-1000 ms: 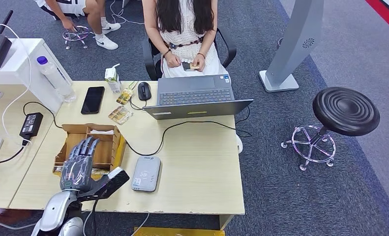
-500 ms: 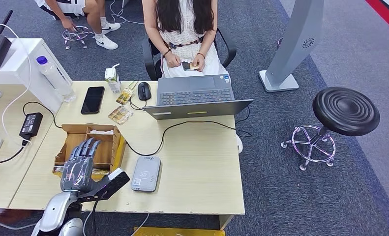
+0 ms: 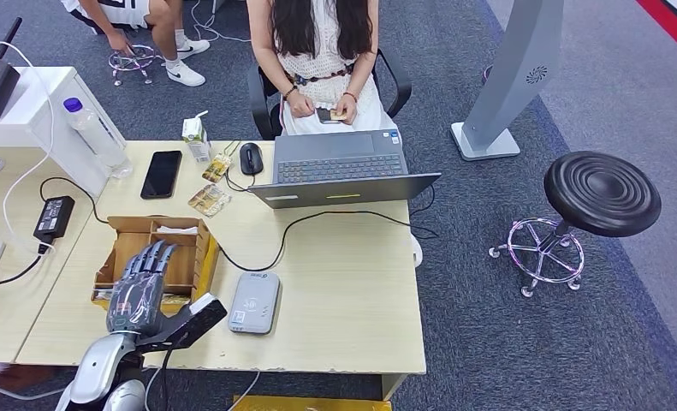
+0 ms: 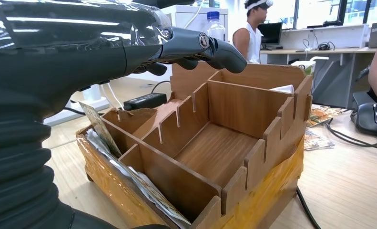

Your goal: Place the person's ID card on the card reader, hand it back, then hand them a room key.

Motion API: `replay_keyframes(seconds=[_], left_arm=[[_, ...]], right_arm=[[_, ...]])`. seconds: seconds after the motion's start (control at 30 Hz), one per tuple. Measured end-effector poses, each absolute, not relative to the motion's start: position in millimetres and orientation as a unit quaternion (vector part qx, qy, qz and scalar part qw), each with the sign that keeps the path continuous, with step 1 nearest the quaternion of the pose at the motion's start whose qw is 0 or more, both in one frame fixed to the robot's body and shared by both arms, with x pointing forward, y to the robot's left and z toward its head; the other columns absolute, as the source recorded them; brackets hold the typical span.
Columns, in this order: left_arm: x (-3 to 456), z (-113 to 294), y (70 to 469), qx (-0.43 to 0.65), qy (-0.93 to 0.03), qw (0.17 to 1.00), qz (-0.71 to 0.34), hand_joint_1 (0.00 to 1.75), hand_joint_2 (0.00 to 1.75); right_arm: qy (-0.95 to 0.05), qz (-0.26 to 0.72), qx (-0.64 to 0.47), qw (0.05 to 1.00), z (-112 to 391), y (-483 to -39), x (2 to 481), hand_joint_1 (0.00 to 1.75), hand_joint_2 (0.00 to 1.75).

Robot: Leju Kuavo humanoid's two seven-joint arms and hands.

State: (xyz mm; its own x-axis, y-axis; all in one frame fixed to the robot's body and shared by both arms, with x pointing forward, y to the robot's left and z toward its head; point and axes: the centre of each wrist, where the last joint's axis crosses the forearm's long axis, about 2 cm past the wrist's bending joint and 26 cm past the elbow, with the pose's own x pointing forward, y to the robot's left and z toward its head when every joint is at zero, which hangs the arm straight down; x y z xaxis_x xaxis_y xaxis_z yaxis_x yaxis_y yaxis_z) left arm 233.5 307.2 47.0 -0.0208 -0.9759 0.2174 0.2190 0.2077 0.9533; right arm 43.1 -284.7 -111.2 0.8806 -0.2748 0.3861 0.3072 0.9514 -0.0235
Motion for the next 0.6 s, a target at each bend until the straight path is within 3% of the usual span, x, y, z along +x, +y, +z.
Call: replay_keyframes(seconds=[0.6], left_arm=[[233.4,46.7,307.0,0.371,-0.501,0.595,-0.507,0.00,1.75]], right_arm=[[-0.191,-0.150,-0.042,0.969,-111.2,-284.8,42.9,0.00,1.75]])
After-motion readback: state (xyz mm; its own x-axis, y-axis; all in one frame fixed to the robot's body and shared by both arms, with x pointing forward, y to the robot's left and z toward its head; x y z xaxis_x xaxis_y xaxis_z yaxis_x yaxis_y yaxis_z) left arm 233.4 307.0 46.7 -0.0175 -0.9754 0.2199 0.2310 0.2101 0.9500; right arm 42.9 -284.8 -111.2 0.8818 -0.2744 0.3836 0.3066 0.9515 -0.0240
